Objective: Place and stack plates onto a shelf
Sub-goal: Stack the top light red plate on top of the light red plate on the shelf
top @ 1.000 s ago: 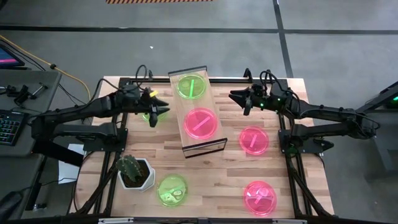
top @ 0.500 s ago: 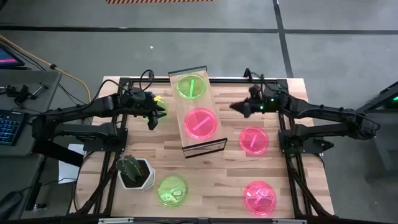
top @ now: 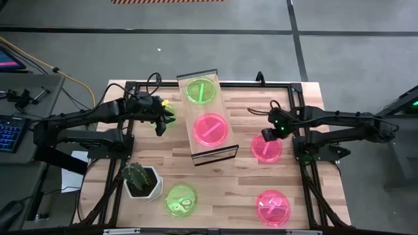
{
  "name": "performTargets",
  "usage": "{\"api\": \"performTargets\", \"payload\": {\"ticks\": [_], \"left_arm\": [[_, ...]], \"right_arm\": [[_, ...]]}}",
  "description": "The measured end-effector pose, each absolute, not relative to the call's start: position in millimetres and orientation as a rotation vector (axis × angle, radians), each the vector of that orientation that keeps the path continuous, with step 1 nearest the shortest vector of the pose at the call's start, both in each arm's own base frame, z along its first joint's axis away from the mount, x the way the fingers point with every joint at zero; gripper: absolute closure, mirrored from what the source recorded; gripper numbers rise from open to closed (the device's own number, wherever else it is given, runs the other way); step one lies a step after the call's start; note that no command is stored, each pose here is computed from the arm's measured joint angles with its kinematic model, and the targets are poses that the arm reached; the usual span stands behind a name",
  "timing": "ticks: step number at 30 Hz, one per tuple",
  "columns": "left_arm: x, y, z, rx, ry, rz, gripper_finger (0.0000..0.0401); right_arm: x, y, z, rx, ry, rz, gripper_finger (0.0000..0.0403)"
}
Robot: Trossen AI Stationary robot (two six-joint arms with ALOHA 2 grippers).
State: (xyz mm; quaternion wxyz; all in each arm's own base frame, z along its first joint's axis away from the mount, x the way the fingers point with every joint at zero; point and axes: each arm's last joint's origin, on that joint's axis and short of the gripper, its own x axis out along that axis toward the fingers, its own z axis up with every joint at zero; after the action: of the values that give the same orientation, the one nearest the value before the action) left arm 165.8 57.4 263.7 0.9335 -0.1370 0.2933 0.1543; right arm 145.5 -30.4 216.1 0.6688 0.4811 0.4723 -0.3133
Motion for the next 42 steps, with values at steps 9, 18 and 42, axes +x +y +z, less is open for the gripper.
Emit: {"api": "performTargets", "payload": {"ticks": [9,18,42], "left_arm": [[166,57,264,-0.280,0.600,0.316,0.0290],[166,57,264,-0.280,0.600,0.316,0.0290],[166,57,264,-0.278,0.600,0.316,0.0290]], "right_arm": [[136,-20,207,1.124,1.132,-0.865,0.0277],[130,-9,174,1.230,1.179,-0.892,0.0277],[121,43,172,1.380,0.930,-1.190,0.0277]]}}
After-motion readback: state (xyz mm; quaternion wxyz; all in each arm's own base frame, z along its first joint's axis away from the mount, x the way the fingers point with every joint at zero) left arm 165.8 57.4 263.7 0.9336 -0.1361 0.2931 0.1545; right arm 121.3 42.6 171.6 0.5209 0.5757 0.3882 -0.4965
